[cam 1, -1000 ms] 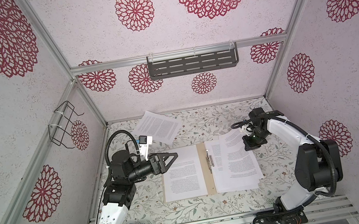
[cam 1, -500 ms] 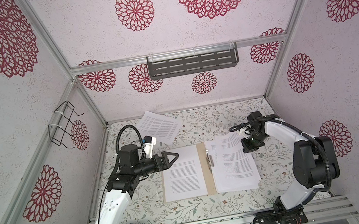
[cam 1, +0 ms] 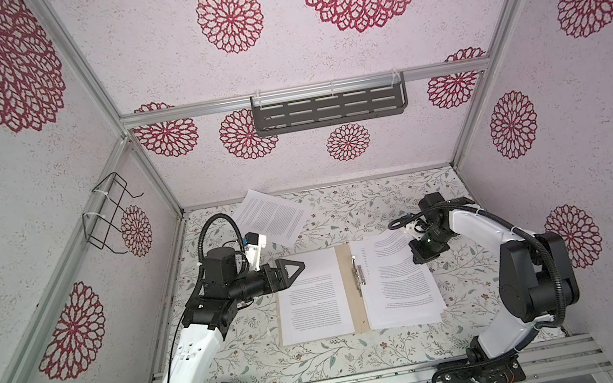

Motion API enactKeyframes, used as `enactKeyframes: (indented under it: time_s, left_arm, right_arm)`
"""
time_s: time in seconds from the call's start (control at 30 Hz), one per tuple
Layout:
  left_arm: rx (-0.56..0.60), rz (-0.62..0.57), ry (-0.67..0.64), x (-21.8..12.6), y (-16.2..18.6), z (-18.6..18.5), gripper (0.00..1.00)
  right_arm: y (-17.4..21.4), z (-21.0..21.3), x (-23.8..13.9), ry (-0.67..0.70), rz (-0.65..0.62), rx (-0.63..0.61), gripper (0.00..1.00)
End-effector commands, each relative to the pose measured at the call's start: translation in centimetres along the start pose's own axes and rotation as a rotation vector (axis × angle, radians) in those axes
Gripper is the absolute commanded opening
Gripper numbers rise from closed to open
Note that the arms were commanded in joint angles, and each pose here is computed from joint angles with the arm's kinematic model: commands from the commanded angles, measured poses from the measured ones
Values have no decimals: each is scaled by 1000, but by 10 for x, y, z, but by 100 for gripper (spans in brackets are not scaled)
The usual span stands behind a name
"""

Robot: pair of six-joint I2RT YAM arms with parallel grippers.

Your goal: Put the files into the folder

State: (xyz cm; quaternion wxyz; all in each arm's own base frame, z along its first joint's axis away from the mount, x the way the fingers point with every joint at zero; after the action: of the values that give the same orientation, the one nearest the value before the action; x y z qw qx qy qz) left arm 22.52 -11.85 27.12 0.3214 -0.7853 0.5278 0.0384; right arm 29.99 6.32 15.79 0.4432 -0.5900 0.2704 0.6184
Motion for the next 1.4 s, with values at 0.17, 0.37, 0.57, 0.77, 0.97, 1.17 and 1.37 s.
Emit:
enactKeyframes:
  time_s: [0.17, 0.37, 0.57, 0.77, 0.97, 1.17, 1.37]
  left_arm:
    - [33, -6, 1, -2, -1, -4, 97]
    - [34, -8, 3, -2, -2, -4, 97]
    - [36, -11, 2, -3, -2, -5, 97]
    - [36, -11, -1, -3, -2, -4, 97]
    - [39, -15, 0, -4, -1, -5, 97]
    - [39, -15, 1, -4, -1, -5, 97]
    - [42, -17, 2, -5, -1, -6, 97]
  right_arm:
    - [-1, 14, -1, -40, 1, -75, 0]
    - [2, 16, 2, -51, 0, -70, 0]
    - [0, 18, 4, -60, -5, -67, 0]
    - [0, 20, 6, -78, -10, -61, 0]
    - [2, 21, 8, -90, -5, -50, 0]
    - [2, 22, 10, -100, -7, -39, 0]
    - [1, 23, 10, -106, -10, -33, 0]
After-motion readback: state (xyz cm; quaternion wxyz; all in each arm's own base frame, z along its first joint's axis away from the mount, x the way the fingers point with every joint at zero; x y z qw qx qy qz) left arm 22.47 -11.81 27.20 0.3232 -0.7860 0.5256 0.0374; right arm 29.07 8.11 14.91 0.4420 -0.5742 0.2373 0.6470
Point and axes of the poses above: each gripper's point midway between its finger pads, its own x axis out along the fingers, its own z axis along the line the jaws close on, y = z × x, the point moved 8 cm from there along -x, back along the fingers, and after that the axes turned 6 degrees about -x, right-handed, at the moved point
